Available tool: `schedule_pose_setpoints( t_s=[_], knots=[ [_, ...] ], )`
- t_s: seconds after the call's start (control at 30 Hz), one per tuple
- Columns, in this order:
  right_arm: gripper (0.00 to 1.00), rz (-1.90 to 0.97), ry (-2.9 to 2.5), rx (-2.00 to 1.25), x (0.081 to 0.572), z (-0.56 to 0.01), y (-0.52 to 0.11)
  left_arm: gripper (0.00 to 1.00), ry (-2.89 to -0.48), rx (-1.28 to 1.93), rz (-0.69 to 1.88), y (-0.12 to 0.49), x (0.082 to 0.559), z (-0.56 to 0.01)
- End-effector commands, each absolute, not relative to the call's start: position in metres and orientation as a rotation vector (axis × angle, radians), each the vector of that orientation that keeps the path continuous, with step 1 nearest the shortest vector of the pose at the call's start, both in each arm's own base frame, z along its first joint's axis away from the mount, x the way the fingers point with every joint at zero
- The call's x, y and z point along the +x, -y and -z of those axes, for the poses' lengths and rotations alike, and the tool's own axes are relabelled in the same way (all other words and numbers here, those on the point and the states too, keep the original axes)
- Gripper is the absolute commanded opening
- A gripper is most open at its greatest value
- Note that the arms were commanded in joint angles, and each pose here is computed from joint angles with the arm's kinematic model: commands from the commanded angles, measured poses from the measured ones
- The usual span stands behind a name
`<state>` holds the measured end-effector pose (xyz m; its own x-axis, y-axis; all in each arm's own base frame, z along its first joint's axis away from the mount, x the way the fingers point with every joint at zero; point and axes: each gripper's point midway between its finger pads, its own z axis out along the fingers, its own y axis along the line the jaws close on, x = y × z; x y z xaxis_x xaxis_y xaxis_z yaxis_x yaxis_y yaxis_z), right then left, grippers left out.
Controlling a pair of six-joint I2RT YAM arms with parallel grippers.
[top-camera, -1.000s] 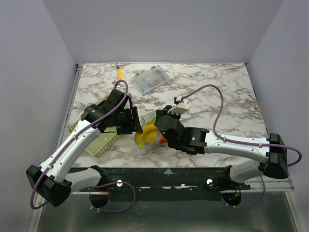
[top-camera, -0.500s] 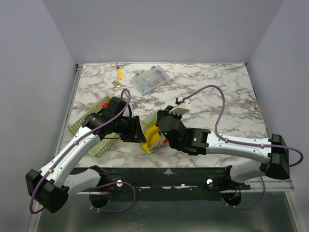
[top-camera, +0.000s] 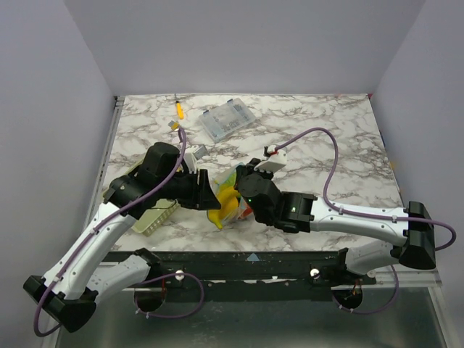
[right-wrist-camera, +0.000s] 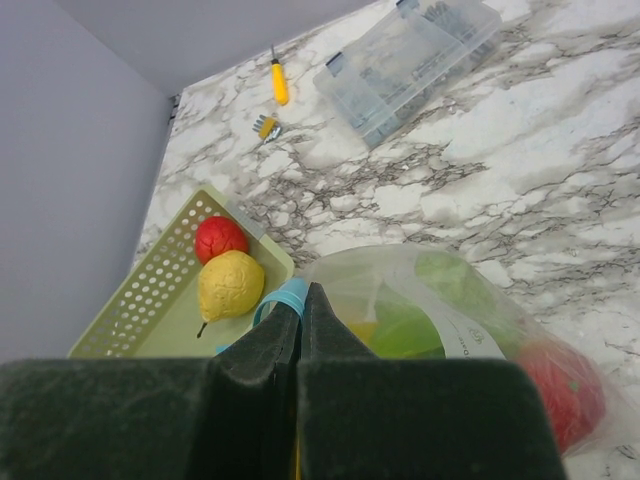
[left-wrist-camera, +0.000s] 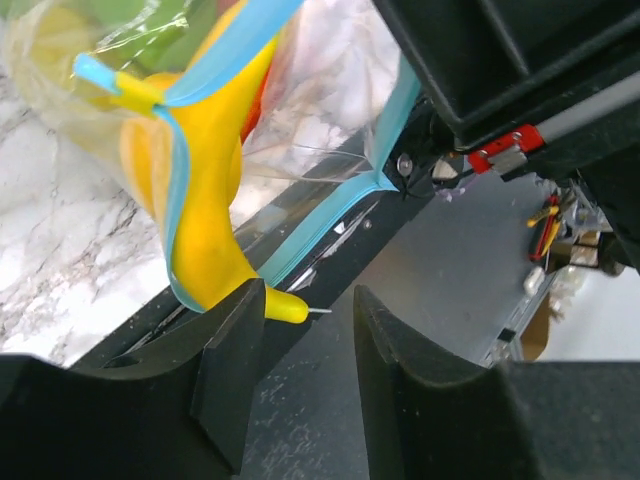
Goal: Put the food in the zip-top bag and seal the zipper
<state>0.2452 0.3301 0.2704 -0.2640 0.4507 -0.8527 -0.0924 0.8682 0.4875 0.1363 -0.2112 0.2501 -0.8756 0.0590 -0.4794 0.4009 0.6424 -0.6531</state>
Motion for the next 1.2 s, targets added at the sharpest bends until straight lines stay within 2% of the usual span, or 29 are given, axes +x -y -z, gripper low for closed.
schedule_pose_setpoints(
  t_s=[0.0,0.27,0.6,1.0,1.1,1.17],
  knots=[
    [0.01,-0.589,-1.714,0.328,0.245,-0.294,-0.327,0.41,-2.366,0.539,1.165,0.223,0.134,-0.263],
    [0.01,-0.598,-1.716,0.325,0.245,-0.296,-0.331,0.43,-2.461,0.58,0.886,0.219,0.156,-0.232],
    [0.01,-0.607,-1.728,0.319,0.244,-0.292,-0.333,0.49,-2.496,0.57,0.726,0.21,0.169,-0.198],
    [0.01,-0.609,-1.736,0.316,0.244,-0.288,-0.336,0.59,-2.569,0.534,0.695,0.207,0.164,-0.171],
    [0.01,-0.61,-1.738,0.31,0.244,-0.289,-0.338,0.57,-2.603,0.535,0.686,0.21,0.164,-0.167],
    [0.01,-0.612,-1.74,0.308,0.244,-0.288,-0.339,0.47,-2.604,0.537,0.688,0.211,0.164,-0.169]
  ],
)
